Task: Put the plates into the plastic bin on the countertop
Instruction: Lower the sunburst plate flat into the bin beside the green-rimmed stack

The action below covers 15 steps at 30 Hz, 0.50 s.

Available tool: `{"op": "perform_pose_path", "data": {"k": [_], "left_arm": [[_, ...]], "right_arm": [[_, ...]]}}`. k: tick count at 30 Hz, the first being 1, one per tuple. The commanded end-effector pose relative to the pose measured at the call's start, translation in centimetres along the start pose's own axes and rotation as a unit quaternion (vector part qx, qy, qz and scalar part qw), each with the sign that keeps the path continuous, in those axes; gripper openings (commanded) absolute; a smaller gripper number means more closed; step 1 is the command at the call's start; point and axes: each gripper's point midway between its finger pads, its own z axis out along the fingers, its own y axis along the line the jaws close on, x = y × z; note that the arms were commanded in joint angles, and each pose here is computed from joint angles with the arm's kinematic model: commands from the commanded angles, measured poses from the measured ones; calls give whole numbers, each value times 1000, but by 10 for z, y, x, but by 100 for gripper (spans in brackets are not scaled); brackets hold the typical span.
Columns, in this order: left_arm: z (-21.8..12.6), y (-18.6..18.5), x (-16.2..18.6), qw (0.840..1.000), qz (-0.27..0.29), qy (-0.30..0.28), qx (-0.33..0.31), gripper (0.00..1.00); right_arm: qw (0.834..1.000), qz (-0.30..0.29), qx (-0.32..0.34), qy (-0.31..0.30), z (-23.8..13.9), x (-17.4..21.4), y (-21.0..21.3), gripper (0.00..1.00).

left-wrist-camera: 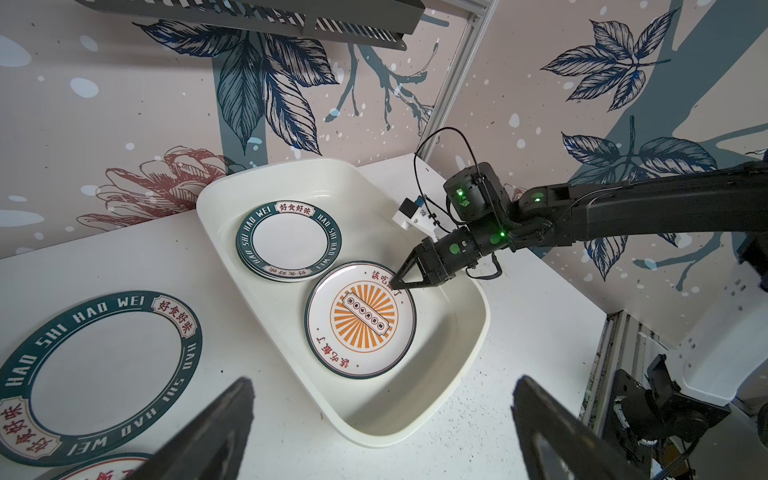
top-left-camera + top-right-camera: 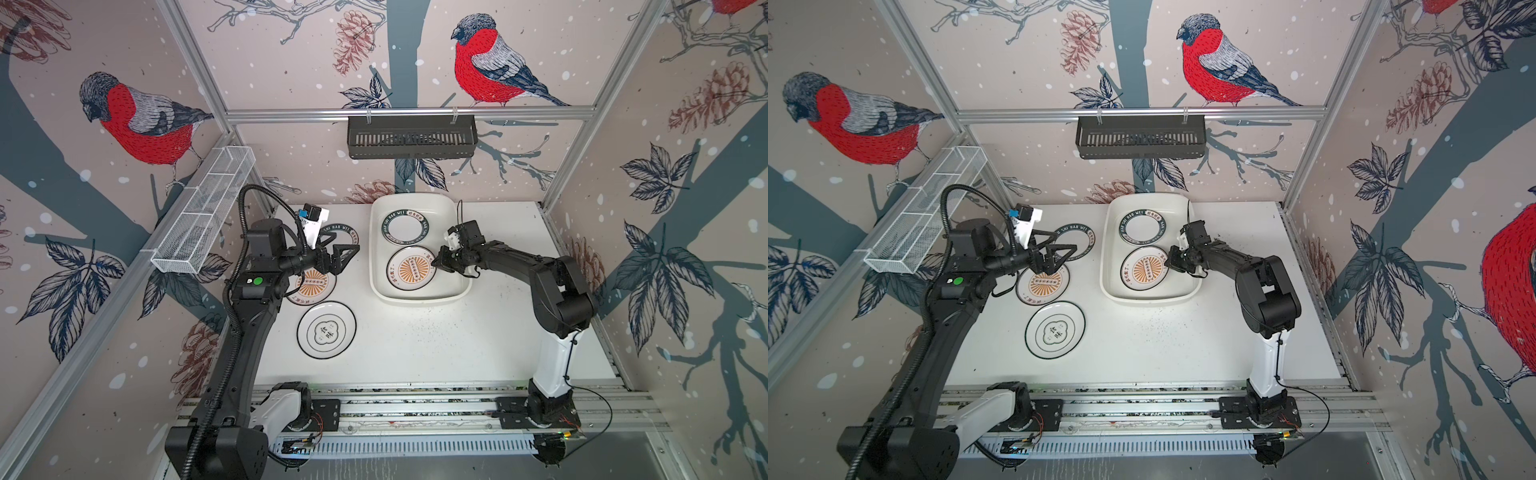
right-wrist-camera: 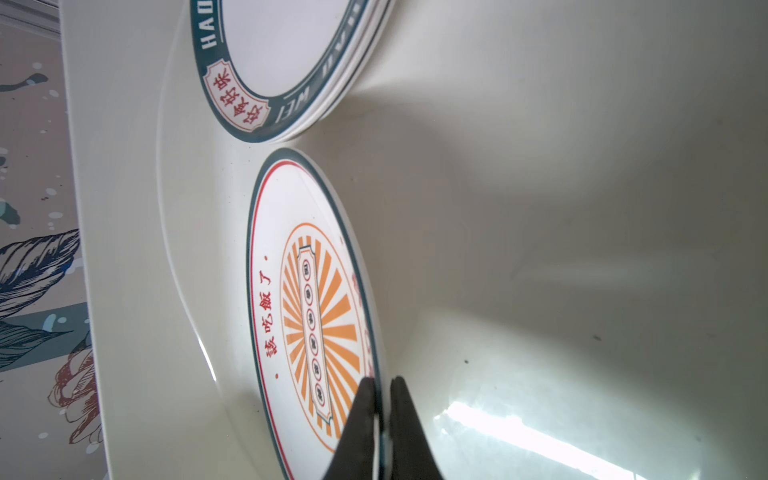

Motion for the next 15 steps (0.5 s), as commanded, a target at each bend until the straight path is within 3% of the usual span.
{"op": "perform_pose_path", "data": {"k": [1,15], "left_arm": [[-2,-3,-6,1000,15,-8,3,96],[-1,-5,-7,1000,8,-12,12,96]], "right_arm": [[1000,-5,9,-1,1,0,-4,12],[1000,-3,18,7,8,3,-12,13]]}}
